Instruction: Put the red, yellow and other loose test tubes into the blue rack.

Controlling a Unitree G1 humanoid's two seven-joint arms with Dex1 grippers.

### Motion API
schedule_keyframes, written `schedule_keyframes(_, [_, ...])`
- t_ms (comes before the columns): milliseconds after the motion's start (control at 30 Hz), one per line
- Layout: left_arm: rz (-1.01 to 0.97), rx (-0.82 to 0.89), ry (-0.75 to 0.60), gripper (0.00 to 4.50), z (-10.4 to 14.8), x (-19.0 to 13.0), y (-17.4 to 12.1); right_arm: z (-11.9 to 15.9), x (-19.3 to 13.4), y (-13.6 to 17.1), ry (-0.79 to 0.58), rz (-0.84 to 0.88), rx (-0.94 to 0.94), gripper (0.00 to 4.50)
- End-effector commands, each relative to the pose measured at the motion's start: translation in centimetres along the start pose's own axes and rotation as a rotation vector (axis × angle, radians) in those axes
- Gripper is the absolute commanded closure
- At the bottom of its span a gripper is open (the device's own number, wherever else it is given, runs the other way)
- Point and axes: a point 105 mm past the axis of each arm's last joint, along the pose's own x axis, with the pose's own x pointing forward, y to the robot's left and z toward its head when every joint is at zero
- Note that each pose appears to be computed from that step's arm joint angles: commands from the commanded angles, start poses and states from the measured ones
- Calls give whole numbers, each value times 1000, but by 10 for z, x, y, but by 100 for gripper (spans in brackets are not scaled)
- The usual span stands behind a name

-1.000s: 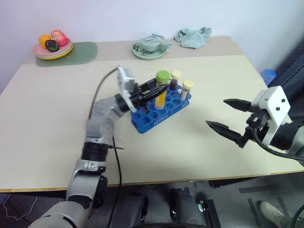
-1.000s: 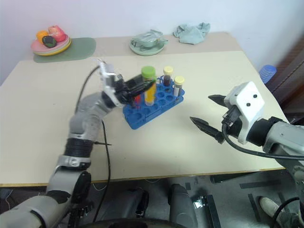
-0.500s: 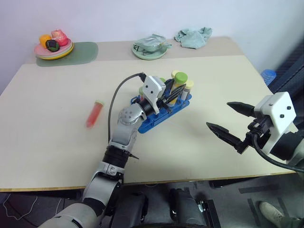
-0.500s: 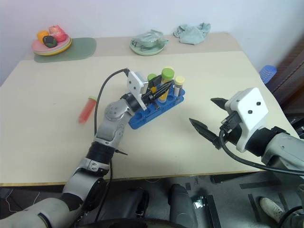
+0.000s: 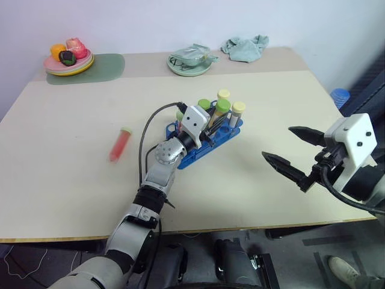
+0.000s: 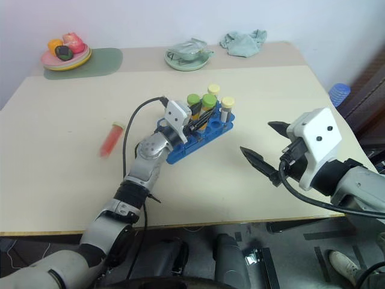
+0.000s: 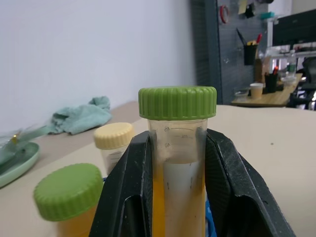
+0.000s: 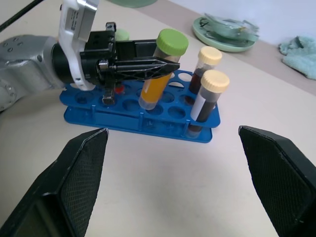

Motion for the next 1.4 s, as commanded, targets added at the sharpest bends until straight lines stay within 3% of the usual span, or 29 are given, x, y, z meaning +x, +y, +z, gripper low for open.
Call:
schedule_keyframes(33, [-34, -52, 15, 366, -7, -1, -8, 7, -2, -1, -22, -4, -30, 15])
schedule_keyframes(833, [-15, -107, 84, 366, -24, 1, 3, 7, -4, -1, -24, -18, -35, 15])
schedule_keyframes(1267, [-70, -51, 145, 366, -36, -9, 3, -14, -16, 12, 7, -28, 40, 15])
schedule_keyframes(1400, [-92, -148, 89, 366, -32, -13, 1, -14, -15, 14, -1, -16, 53, 15])
